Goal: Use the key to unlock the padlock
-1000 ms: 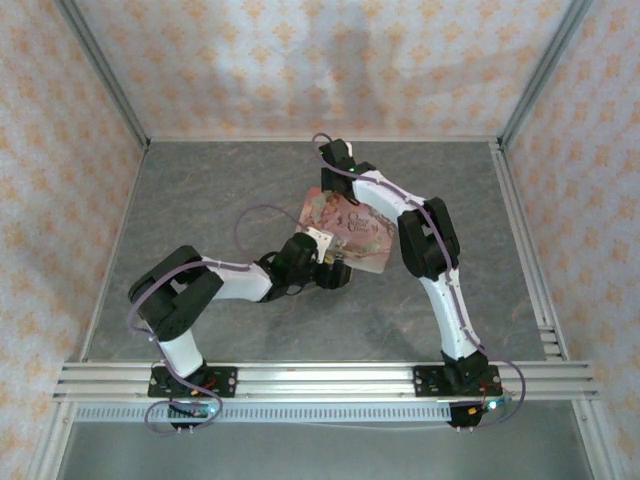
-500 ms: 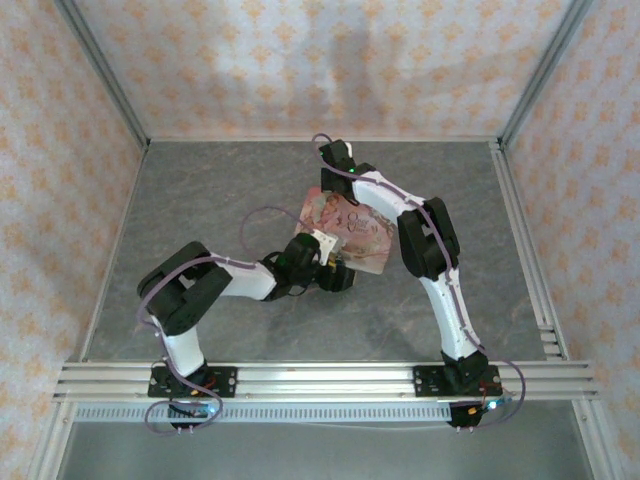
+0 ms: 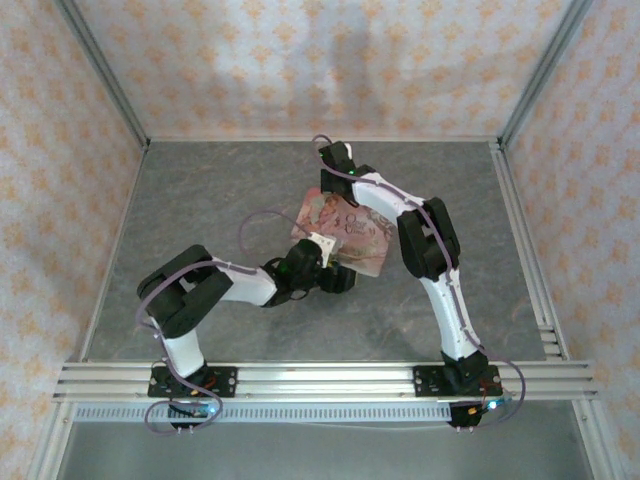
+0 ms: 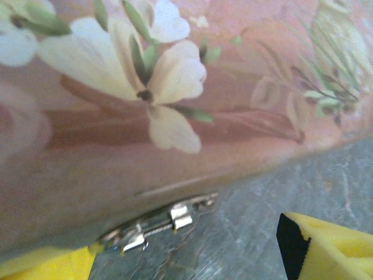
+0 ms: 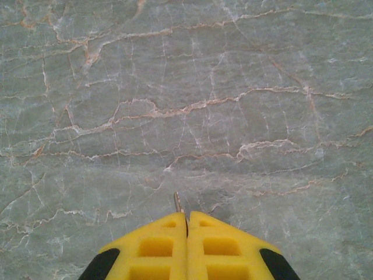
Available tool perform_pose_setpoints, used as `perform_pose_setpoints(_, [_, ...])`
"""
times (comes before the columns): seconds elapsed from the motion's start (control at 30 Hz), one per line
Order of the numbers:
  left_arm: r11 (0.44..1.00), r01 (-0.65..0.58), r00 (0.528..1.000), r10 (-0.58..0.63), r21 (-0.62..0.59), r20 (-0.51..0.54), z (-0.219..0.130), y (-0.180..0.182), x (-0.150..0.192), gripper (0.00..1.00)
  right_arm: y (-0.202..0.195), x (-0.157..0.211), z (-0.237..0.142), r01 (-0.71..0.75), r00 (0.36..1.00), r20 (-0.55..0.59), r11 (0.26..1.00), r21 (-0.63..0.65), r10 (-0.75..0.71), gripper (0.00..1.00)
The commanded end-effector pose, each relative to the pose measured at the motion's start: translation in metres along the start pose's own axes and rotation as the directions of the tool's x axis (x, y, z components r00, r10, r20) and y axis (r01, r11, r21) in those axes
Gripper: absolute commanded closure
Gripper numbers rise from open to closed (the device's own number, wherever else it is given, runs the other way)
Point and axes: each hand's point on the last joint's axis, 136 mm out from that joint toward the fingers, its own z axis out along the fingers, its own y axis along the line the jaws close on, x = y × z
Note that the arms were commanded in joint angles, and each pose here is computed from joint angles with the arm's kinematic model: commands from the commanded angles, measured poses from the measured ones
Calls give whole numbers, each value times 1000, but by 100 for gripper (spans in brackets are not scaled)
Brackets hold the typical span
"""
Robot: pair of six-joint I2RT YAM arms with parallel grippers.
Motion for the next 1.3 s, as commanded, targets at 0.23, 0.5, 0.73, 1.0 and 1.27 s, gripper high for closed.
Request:
perform_pose_setpoints(0.23, [1000, -8, 956, 5, 8, 295, -13, -9, -68, 20, 17, 99, 4, 101, 955, -279, 995, -19, -102, 100])
perform_pose_setpoints(0.5, [989, -73, 954, 32, 127, 297, -16, -35, -76, 35, 15, 100, 3, 113, 953, -282, 993, -11, -112, 100])
perform_pose_setpoints(0.73, [988, -58, 952, 12, 142, 306, -22, -31, -80, 43, 15, 99, 2, 116, 953, -282, 993, -8, -114, 100])
perform_pose_setpoints(1.0, [983, -50, 959, -2, 174, 284, -12, -35, -80, 77, 14, 98, -1, 114, 953, -282, 993, -6, -111, 100])
perform_pose_setpoints(1.27, [990, -28, 961, -11, 138, 278, -7, -27, -79, 73, 13, 98, -4, 123, 953, -279, 992, -2, -119, 100])
